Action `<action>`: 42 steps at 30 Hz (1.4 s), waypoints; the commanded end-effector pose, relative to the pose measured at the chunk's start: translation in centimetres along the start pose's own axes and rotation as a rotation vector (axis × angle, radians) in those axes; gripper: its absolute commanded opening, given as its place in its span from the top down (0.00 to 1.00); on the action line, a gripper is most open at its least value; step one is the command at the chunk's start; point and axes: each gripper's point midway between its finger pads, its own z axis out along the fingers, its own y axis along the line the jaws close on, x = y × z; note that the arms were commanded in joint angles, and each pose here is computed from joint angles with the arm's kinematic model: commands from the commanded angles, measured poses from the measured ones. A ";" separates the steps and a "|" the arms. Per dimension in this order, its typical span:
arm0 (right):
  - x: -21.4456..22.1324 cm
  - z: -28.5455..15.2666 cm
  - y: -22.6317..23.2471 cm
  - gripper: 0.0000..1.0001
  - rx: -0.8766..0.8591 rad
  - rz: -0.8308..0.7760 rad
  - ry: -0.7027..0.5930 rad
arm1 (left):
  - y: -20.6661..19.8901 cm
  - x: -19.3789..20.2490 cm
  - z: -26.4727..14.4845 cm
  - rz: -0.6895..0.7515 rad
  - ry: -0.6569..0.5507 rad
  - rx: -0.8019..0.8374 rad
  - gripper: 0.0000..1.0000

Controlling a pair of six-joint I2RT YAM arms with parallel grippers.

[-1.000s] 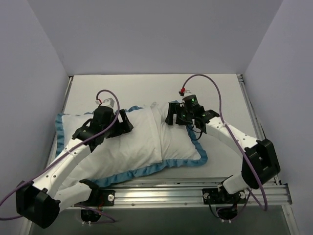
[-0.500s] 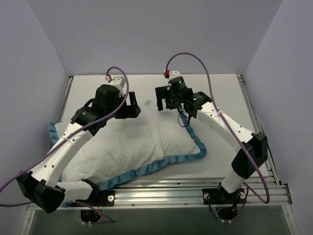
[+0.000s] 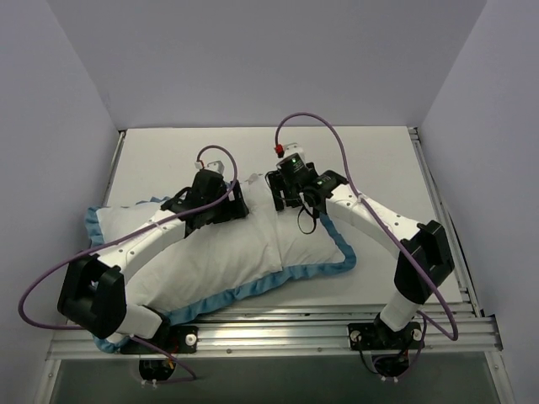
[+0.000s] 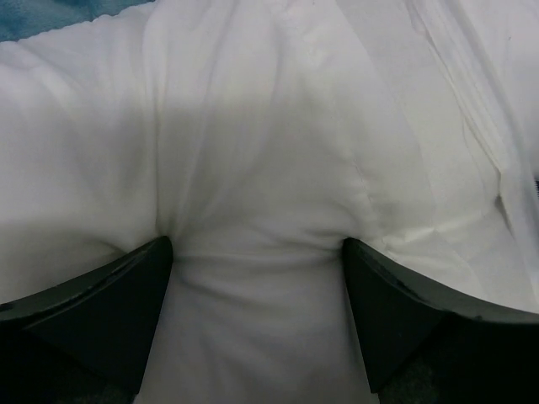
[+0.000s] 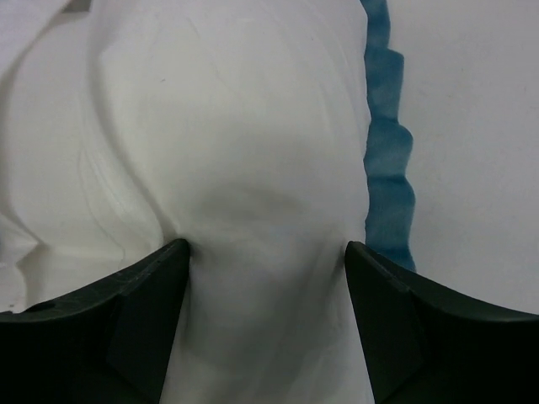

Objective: Remove the pillowcase from the pillow

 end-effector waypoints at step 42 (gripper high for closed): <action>5.7 5.1 -11.8 0.48 0.173 0.270 0.105 | 5.0 8.9 -0.6 -0.094 0.192 -0.094 0.09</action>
